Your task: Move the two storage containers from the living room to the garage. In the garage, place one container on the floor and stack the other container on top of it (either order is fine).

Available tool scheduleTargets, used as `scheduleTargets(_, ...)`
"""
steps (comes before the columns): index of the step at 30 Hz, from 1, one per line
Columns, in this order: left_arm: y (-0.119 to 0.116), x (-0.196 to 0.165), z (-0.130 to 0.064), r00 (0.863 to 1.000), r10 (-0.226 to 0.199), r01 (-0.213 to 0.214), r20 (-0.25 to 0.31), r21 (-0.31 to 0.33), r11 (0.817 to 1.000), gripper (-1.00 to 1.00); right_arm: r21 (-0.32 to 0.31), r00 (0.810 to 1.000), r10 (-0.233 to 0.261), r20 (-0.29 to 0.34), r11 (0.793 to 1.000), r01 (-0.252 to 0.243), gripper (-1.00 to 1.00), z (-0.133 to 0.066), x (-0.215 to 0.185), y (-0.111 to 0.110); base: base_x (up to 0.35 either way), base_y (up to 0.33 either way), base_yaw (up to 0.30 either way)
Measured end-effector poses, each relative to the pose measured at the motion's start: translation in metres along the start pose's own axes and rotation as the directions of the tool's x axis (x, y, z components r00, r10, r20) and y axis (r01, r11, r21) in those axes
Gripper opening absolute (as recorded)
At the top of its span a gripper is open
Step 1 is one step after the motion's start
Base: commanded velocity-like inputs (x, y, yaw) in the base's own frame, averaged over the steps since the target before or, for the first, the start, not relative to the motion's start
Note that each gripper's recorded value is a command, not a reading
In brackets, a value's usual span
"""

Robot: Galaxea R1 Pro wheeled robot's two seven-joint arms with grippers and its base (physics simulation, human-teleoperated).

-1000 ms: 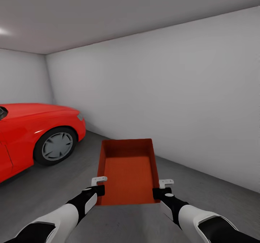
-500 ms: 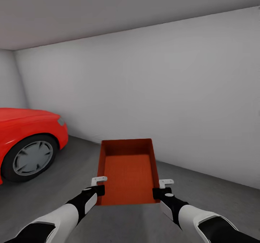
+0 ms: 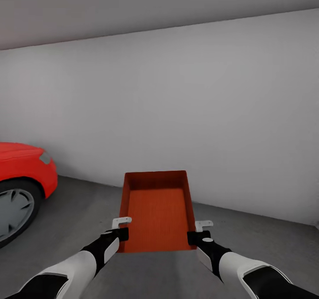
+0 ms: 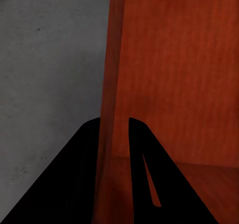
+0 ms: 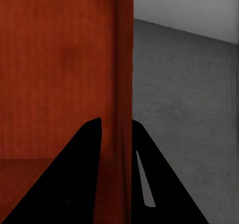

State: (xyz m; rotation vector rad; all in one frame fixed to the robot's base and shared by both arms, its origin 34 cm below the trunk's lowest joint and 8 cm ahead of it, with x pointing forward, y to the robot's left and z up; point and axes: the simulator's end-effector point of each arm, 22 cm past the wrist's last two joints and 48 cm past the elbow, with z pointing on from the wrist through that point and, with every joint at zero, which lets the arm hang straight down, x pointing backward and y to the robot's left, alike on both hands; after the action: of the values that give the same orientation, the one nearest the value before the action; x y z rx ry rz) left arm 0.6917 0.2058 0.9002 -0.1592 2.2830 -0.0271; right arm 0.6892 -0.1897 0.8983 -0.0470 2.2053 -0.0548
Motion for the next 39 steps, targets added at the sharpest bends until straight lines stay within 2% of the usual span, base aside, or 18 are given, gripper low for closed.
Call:
scheduleTargets(19, 0.0, 0.0, 0.0, 1.0, 0.0, 0.0, -0.001, 0.0, 1.0, -1.0, 0.0, 1.0, 0.0, -0.001, 1.0, 0.0, -1.0, 0.0, 0.0, 0.0, 0.311, 0.188, -0.28)
scheduleTargets(29, 0.0, 0.0, 0.0, 1.0, -0.001, 0.001, 0.0, -0.001, 1.0, -1.0, -0.001, 1.0, -0.001, 0.0, 1.0, 0.001, -1.0, 0.0, 0.0, 0.0, 0.311, 0.188, -0.021)
scheduleTargets(32, 0.004, 0.007, 0.001, 1.0, 0.002, -0.002, -0.017, -0.002, 1.0, -1.0, 0.001, 1.0, 0.002, -0.017, 1.0, -0.002, -1.0, -0.001, 0.008, 0.004, 0.0, 0.0, 0.0)
scheduleTargets(39, 0.003, 0.006, 0.001, 1.0, 0.013, -0.013, -0.012, 0.0, 1.0, -1.0, 0.002, 1.0, 0.012, -0.013, 1.0, -0.012, -1.0, -0.001, 0.012, 0.003, 0.001, 0.0, 0.0)
